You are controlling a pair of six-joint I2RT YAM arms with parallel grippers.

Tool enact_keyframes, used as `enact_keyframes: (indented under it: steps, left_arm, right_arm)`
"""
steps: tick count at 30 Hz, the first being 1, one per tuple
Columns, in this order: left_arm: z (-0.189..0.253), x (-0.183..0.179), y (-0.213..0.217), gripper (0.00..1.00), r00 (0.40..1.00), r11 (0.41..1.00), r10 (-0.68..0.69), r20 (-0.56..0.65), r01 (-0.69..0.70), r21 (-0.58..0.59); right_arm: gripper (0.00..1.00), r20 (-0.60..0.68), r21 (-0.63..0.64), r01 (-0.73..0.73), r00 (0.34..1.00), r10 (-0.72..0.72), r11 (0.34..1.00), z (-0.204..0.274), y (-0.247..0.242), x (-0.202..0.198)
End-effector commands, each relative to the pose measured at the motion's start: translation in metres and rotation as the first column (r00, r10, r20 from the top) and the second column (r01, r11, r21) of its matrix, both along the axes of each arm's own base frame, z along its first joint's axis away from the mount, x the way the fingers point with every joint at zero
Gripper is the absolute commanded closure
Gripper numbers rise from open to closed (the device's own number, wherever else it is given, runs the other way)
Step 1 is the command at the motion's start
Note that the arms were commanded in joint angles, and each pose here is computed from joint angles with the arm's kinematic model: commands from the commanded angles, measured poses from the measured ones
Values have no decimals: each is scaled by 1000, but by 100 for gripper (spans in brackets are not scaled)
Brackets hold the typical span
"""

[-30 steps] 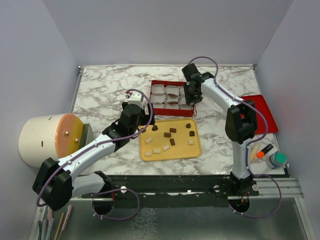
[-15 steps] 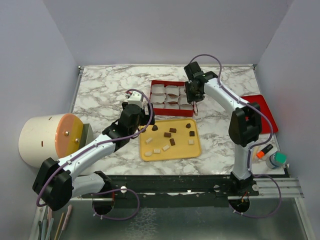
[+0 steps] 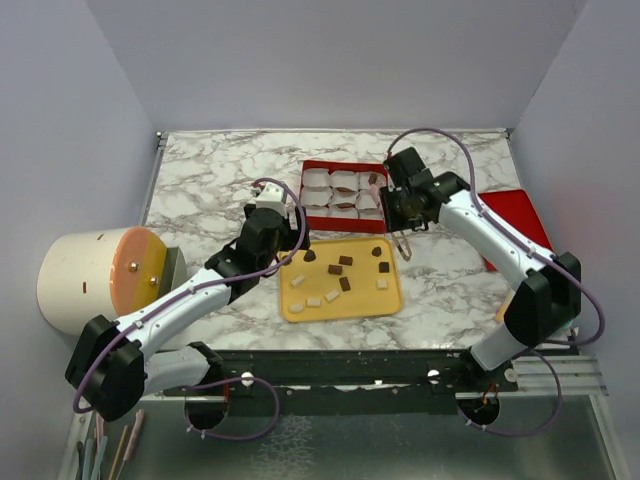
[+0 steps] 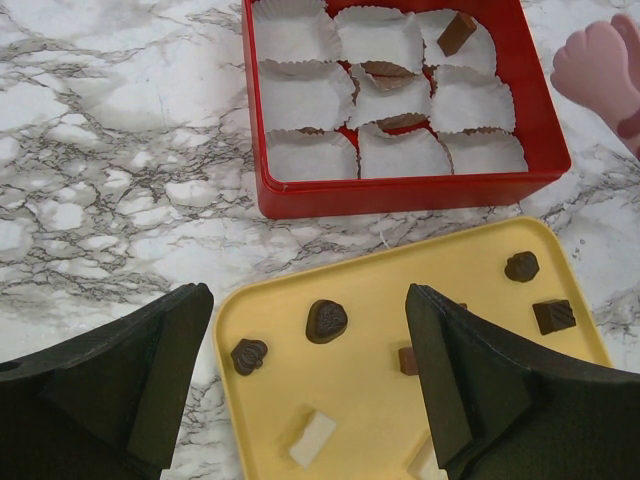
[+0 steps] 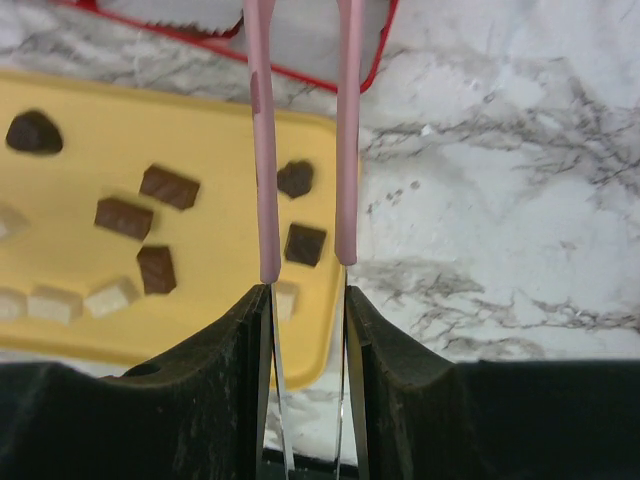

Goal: Pack the chocolate

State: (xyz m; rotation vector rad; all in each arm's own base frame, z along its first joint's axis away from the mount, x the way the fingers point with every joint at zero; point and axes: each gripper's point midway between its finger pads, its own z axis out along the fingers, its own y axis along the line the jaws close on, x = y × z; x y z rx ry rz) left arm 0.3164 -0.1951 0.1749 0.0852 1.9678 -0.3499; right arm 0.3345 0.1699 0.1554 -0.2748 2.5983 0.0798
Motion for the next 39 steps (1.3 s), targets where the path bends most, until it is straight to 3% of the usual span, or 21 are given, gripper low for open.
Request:
enact_keyframes:
  steps: [1,14,39]
  left_arm:
    - [-5,0,-2,12,1000,1000,-5,-4,5,-1]
    - [-9,0,-3,13,1000,1000,-11,-16,11,5]
    - [-13,-1,-4,13,1000,1000,-14,-28,14,9]
  right_arm:
    - [63,-46,65,-83,995,86,994,2,15,-48]
    - [63,-163,71,-178,969,188,981,-36,35,-143]
    - [62,-241,6,-300,925,292,954,-45,73,-215]
